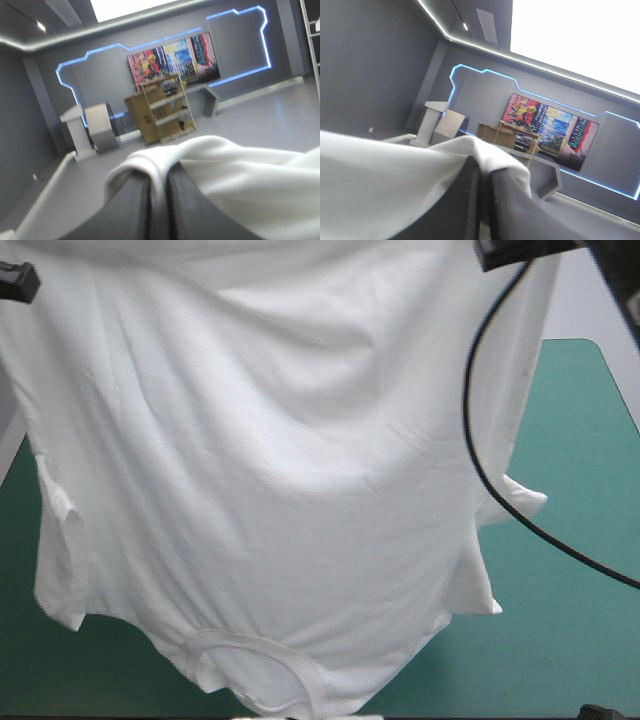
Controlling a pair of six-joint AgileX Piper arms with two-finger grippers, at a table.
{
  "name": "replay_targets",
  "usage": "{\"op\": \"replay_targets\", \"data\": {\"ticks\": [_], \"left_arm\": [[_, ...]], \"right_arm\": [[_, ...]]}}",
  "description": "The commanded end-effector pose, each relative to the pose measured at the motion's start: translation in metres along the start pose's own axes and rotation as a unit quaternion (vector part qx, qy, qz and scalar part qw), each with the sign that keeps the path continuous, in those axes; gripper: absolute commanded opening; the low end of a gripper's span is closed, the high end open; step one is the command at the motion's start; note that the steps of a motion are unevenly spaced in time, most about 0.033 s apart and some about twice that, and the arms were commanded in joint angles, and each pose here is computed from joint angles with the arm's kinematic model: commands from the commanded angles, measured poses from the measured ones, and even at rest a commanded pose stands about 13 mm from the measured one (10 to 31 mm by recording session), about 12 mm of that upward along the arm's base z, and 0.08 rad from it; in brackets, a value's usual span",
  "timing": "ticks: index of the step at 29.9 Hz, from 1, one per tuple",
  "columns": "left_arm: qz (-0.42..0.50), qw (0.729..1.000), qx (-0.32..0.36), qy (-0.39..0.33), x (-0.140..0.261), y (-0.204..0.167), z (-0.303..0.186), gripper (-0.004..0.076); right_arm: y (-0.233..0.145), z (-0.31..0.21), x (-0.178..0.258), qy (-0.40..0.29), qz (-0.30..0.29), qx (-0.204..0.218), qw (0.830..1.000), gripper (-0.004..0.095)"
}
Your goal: Fold the cloth
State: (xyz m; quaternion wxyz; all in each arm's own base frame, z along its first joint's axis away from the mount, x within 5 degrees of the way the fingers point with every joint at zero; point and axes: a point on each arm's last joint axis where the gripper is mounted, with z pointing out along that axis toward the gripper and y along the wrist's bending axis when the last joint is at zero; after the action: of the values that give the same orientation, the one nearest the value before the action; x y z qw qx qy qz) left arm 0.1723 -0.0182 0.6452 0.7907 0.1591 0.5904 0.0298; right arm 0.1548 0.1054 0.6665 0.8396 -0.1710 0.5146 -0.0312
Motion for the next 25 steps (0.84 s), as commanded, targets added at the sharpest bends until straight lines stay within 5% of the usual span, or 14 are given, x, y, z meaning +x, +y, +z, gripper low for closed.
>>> {"op": "replay_targets", "data": {"ticks": [1,10,20,25], "left_arm": [[-0.046,0.999,0.014,-0.022,0.011,0.001,0.028,0.0019],[-0.084,0.996,0.022,-0.016,0.052,0.004,0.087,0.0019],[-0.079,0.984,-0.053,-0.148,0.063,0.026,0.143,0.0019],[-0.035,0.993,0.006,-0.113,0.081,0.017,0.168,0.0019]], "right_arm": [[0.006,0.020,0.005,-0.030,-0.021,0.039,0.999,-0.0018],[0.004,0.066,0.044,-0.042,0.028,0.045,0.998,-0.0017],[-0.028,0.125,0.102,-0.157,0.131,0.036,0.978,-0.0017],[-0.034,0.145,0.135,-0.086,0.175,0.066,0.978,-0.0017]]}}
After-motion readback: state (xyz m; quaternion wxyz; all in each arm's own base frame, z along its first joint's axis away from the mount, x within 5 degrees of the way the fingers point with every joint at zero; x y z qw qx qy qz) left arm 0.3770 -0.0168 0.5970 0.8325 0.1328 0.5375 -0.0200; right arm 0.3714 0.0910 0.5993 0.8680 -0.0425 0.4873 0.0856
